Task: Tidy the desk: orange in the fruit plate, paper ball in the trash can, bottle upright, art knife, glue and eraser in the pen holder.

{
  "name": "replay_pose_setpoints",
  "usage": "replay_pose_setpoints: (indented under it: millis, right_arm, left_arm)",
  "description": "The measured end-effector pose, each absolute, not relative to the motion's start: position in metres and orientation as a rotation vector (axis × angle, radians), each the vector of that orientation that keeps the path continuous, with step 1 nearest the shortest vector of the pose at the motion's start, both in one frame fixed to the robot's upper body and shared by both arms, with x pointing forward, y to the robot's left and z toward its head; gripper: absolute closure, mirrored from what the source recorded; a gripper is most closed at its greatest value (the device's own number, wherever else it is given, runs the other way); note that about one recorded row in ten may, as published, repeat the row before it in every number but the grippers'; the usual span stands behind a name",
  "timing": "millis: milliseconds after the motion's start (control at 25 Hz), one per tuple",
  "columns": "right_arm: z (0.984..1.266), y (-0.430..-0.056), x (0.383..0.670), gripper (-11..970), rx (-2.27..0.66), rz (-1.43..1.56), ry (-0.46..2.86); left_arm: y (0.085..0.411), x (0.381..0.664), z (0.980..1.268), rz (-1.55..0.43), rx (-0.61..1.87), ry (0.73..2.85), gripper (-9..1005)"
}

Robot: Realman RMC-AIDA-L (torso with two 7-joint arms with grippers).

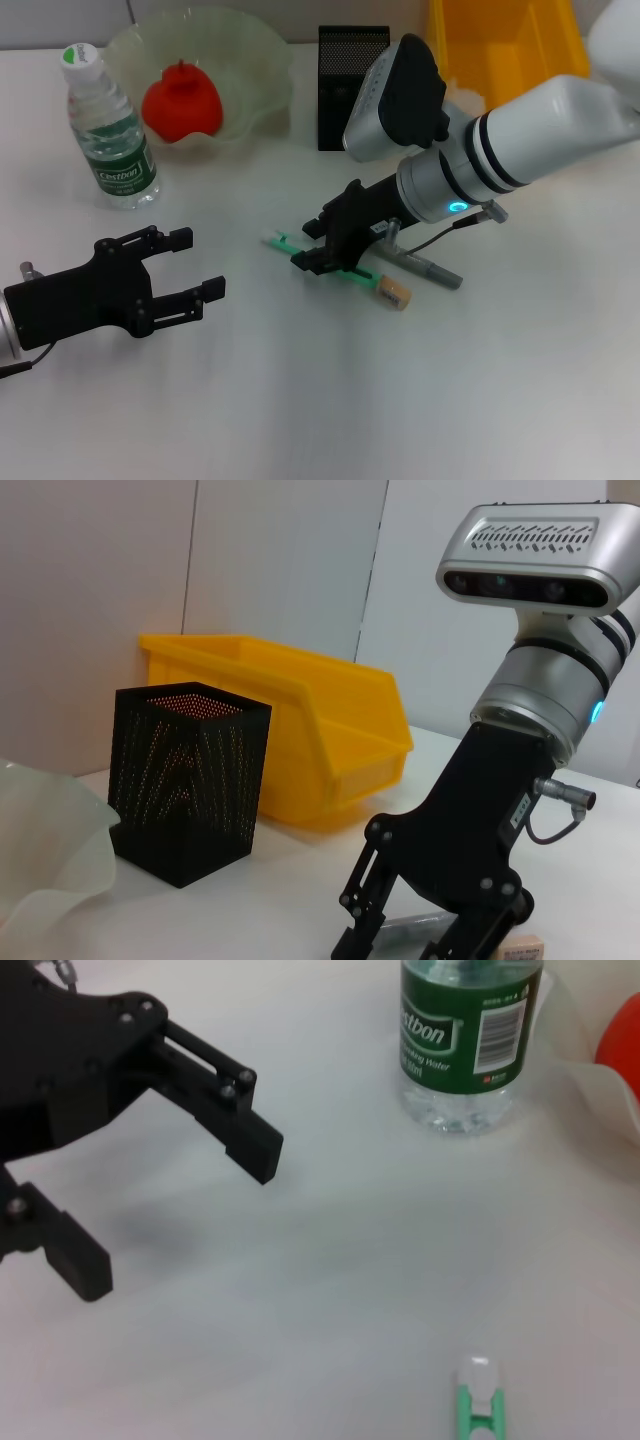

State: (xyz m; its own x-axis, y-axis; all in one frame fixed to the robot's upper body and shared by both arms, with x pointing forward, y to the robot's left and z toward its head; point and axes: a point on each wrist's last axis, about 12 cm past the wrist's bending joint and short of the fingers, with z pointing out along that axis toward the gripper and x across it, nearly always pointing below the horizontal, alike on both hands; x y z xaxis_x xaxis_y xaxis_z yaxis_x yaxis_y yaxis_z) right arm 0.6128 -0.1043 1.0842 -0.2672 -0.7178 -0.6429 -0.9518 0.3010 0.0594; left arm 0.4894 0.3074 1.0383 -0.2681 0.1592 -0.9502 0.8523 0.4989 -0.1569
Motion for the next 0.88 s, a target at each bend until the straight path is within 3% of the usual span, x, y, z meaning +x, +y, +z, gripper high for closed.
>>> replay_pose_setpoints:
  millis: [360,880]
  right_arm:
    - [1.0820,-0.1056,0.6118,521,-1.483,0.606,2.073]
    - [1.0802,-0.1070,0.6119,651,-1.484,0.597,2.076]
  left_arm:
    - [0.3066,0.4904,1.0388,-0.859,0.863,1.730,210]
    - [0.3051,0.4915,1.0393,-0.860,0.867,1.725,212]
